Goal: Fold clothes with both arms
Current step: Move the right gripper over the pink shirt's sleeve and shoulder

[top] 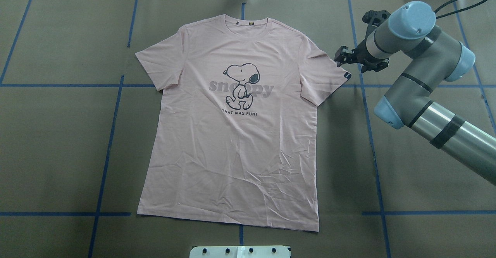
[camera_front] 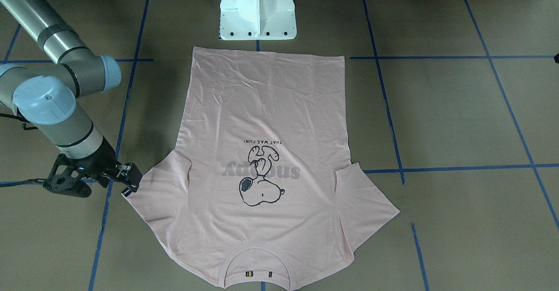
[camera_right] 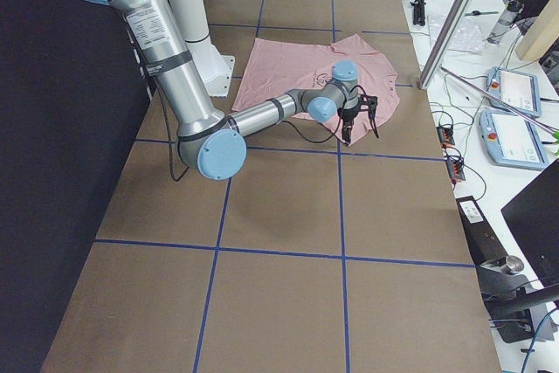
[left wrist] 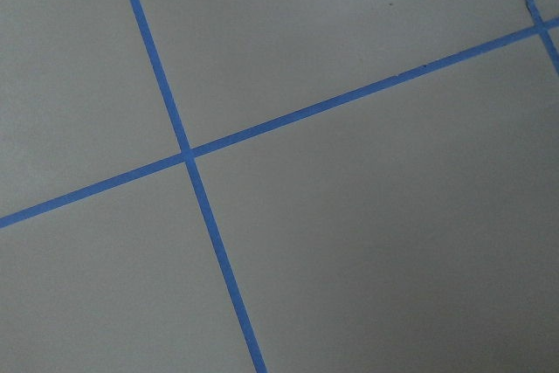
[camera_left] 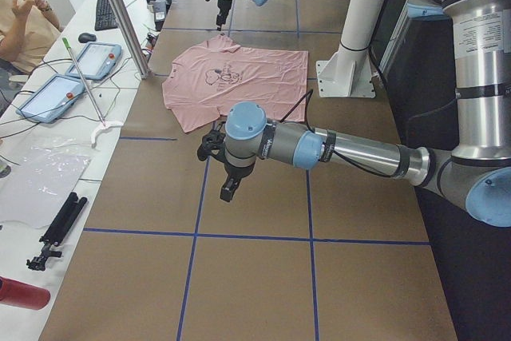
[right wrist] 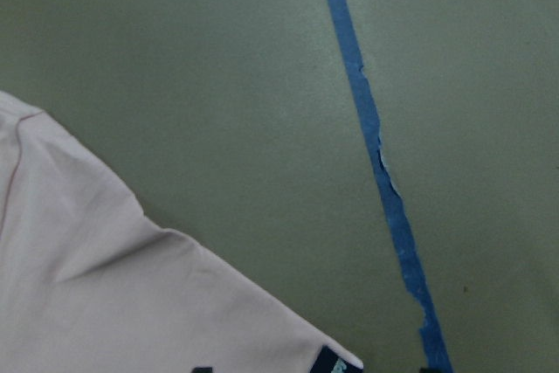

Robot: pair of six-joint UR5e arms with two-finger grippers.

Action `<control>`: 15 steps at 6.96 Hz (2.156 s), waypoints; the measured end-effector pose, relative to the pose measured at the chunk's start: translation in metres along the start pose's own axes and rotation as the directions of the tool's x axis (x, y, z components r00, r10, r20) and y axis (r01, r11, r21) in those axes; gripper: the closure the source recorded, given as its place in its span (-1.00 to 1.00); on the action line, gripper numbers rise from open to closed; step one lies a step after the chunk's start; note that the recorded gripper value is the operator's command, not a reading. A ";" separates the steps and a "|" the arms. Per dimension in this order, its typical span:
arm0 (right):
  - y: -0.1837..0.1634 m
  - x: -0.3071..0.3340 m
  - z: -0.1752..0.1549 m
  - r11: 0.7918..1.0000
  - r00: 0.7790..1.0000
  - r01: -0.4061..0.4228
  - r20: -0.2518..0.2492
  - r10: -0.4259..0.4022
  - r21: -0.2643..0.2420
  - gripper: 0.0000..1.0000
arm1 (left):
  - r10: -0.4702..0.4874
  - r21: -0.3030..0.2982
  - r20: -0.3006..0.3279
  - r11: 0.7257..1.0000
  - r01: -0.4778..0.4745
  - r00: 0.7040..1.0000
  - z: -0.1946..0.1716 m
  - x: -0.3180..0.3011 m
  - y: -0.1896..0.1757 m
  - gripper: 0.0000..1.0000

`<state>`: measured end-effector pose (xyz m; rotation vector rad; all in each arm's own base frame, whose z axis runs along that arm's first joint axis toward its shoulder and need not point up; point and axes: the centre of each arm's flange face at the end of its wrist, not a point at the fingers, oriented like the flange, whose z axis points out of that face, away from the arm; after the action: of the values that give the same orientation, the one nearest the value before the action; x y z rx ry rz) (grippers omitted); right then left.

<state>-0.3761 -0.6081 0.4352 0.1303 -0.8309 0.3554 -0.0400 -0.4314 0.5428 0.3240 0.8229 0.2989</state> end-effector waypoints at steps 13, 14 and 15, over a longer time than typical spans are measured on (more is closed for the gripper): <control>0.035 -0.103 0.011 0.999 0.998 -0.028 0.054 0.026 0.038 1.00 | 0.016 0.026 -0.058 1.000 -0.015 0.998 0.003 0.003 0.004 -1.00; 0.042 -0.126 0.010 0.994 0.994 -0.102 0.054 0.100 0.042 1.00 | 0.015 0.027 -0.074 1.000 -0.013 0.997 0.004 0.004 0.004 -1.00; 0.043 -0.147 0.010 0.989 0.988 -0.144 0.056 0.142 0.043 1.00 | 0.014 0.028 -0.081 1.000 -0.012 0.997 0.003 0.004 0.004 -1.00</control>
<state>-0.4895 -0.6082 0.3316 0.1239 -0.8867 0.5085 -0.0353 -0.4266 0.5437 0.3453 0.9061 0.3148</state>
